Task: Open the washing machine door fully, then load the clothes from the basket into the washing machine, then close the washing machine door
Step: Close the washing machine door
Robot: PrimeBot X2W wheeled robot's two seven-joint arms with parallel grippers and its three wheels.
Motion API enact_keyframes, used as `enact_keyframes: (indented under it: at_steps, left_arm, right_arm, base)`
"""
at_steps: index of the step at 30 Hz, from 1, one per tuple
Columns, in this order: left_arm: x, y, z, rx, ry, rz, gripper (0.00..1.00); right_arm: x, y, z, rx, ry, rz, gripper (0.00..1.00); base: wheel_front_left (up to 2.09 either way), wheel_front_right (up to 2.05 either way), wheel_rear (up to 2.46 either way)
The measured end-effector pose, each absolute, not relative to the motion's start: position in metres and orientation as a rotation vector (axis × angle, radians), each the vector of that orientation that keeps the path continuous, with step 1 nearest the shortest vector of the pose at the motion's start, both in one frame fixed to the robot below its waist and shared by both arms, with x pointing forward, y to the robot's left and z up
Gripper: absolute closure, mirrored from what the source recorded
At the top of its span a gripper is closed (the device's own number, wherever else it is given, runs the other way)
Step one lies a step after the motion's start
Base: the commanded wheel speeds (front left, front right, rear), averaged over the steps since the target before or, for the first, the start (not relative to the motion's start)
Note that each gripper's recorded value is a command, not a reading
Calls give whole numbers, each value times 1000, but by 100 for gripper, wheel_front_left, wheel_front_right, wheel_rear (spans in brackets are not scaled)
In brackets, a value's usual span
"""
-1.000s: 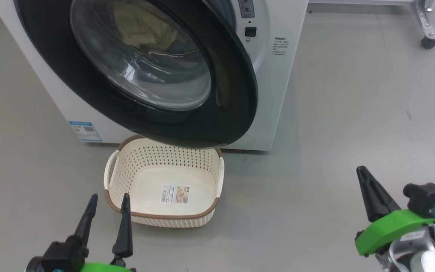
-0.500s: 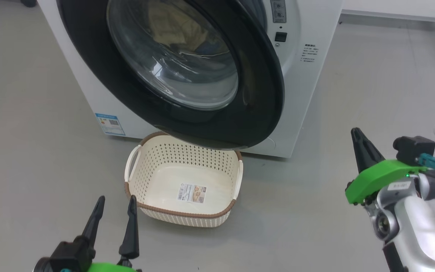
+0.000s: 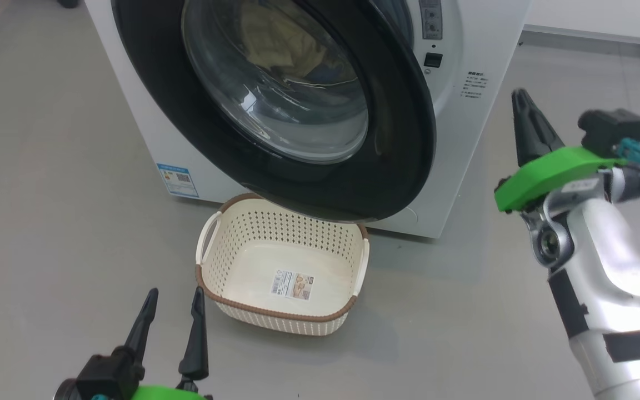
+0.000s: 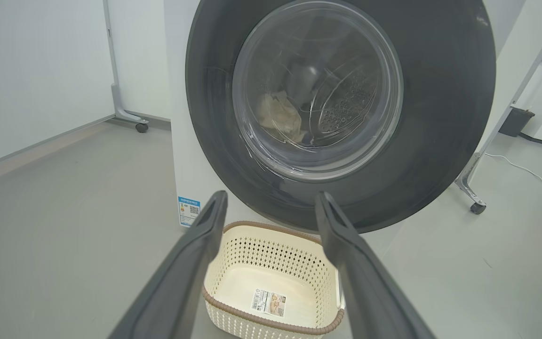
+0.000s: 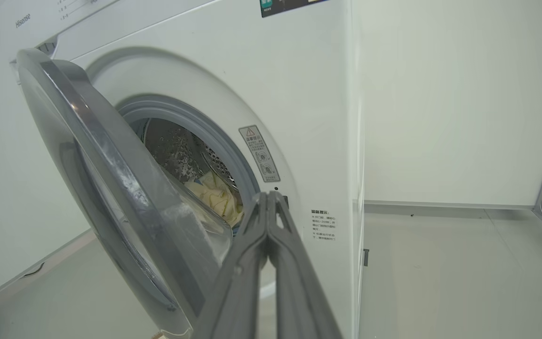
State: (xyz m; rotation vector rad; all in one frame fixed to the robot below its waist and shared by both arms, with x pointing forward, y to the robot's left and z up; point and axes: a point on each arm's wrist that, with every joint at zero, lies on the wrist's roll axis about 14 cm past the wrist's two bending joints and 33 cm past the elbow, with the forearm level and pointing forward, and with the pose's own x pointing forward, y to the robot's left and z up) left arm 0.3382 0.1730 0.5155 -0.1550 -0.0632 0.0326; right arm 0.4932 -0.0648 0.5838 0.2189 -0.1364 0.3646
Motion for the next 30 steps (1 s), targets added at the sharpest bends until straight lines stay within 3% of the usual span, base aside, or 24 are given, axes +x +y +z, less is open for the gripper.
enact_keyframes:
  at_steps: [4, 9, 15, 24, 30]
  left_arm:
    - [340, 172, 516, -151, -64, 29, 0]
    - [341, 172, 515, -150, -60, 29, 0]
    - [344, 175, 519, -150, -73, 39, 0]
    - [346, 179, 515, -147, -62, 55, 0]
    - [347, 181, 513, -139, -58, 67, 0]
  right_arm:
    - [490, -32, 638, 196, -284, 479, 100]
    - [473, 10, 666, 165, -350, 622, 100]
    - [454, 54, 644, 125, -260, 765, 100]
    - [468, 53, 583, 101, -59, 742, 100]
    - [481, 62, 578, 69, -17, 758, 100]
  base:
    - [0, 0, 0]
    - [0, 0, 0]
    - [0, 0, 0]
    - [0, 0, 0]
    - [0, 0, 0]
